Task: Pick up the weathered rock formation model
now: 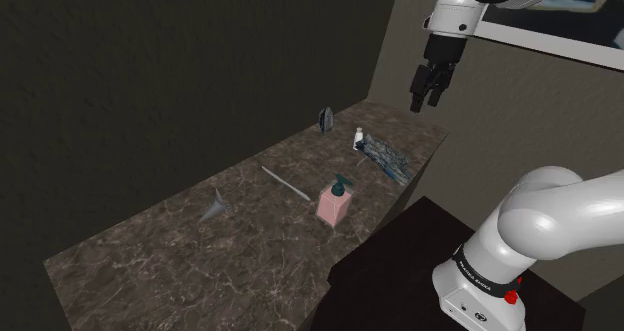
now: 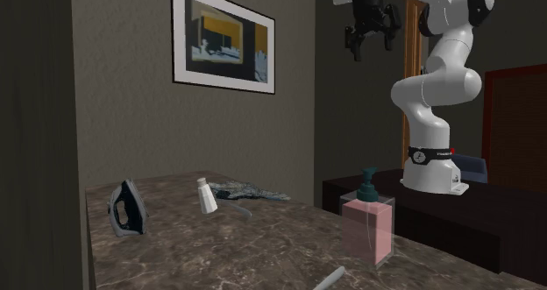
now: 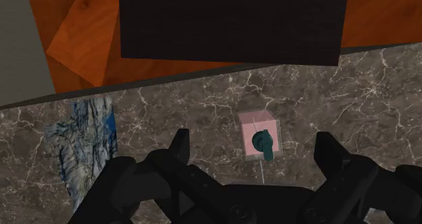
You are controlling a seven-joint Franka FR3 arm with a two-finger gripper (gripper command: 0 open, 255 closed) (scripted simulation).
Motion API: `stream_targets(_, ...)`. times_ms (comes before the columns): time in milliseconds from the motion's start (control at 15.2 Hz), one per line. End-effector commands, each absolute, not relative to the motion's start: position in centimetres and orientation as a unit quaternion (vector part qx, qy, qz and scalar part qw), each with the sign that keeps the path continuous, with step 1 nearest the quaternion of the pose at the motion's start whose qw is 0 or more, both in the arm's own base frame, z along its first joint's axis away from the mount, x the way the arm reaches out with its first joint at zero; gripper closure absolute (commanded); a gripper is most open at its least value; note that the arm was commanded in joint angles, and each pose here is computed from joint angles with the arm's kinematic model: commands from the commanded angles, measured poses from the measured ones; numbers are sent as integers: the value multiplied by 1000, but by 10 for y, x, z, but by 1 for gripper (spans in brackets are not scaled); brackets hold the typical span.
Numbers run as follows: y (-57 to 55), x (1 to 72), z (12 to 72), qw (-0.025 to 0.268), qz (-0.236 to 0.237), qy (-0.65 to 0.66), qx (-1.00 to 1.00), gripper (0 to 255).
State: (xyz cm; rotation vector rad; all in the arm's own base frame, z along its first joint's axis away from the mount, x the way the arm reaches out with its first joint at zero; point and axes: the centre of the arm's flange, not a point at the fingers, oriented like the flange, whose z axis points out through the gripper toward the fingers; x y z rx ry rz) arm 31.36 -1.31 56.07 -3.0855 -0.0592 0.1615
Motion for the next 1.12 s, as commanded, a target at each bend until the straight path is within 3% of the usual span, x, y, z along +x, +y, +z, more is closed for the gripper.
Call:
stream_targets(0,-13,314,561,26,52,-19,-998,0)
stream_targets(1056,-66,479,436,30,68,204,-976,0)
